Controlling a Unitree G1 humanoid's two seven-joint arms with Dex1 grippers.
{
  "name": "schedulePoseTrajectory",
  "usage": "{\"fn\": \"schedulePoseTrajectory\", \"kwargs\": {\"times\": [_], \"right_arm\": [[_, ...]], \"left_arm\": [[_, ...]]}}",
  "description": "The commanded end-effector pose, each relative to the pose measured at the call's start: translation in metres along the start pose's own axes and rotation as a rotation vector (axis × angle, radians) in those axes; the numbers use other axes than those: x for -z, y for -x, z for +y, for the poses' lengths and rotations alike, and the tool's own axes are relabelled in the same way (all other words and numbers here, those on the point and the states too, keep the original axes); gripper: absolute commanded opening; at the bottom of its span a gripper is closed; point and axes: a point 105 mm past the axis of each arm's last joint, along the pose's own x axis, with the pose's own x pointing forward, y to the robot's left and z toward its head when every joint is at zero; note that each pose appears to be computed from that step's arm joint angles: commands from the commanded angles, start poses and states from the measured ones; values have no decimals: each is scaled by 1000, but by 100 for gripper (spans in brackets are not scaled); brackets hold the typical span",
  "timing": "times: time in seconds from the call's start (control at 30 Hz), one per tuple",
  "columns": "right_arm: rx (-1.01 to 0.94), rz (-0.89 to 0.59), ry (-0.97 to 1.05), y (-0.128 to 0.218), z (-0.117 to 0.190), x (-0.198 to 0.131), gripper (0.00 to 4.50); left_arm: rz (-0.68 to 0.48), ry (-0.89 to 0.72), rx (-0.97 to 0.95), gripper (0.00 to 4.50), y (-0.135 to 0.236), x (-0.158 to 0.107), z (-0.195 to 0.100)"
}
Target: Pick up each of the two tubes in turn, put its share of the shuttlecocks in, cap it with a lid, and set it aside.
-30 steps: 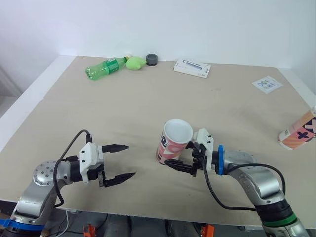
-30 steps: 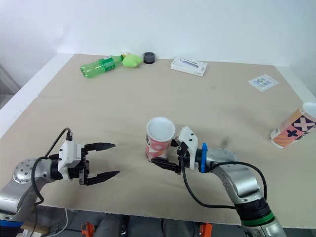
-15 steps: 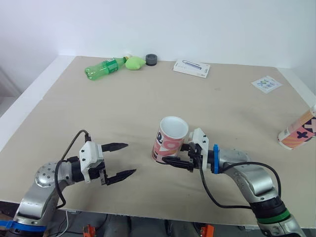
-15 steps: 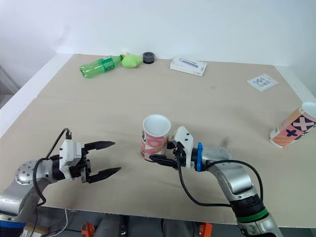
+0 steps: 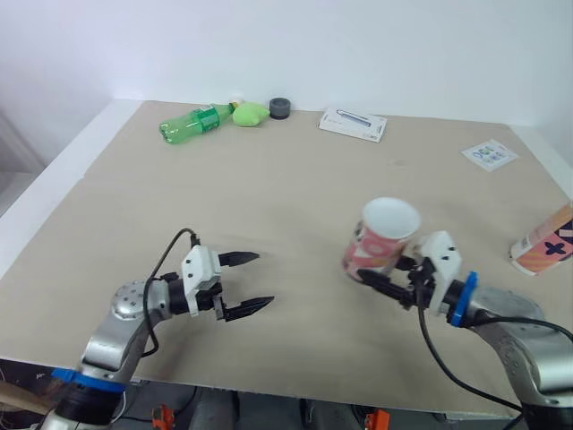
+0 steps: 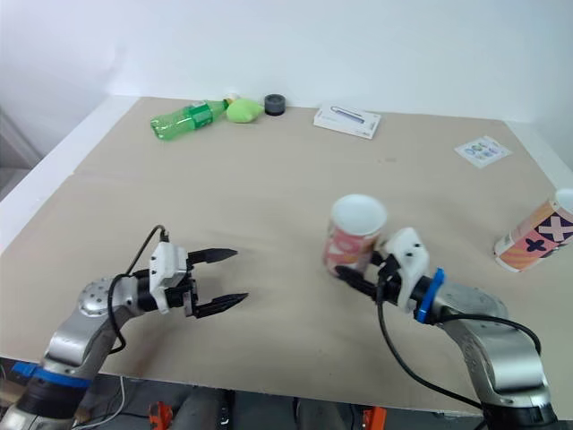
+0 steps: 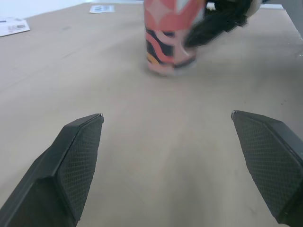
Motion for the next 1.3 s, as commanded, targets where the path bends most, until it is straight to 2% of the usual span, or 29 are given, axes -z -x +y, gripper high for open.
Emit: {"fn": "schedulePoseTrajectory", "kwargs": {"times": [0.03,0.27,0.53,0.6,0.9,1.1,1.3], "right_arm": [[225,-30,25,10,-28,-6,258],[669,63,4,27,-88,26,258],[905,72,-52,40,-128,29,258],[935,85,-62,40,-133,33,258],[852,84,-156,12,-126,44,258],[816,83,-201,15,-123,50,258],[802,96,-161,18,-129,48,258]], "left_arm": [[-20,-36,22,450,-5,-7,8],[-16,-59,11,450,-24,-10,24],[-9,-68,-8,450,-34,-11,28],[-3,-72,-10,450,-33,-11,29],[12,-94,-29,450,-31,-14,31],[14,-85,-64,450,-27,-14,27],[17,-66,-87,450,-25,-10,18]]}}
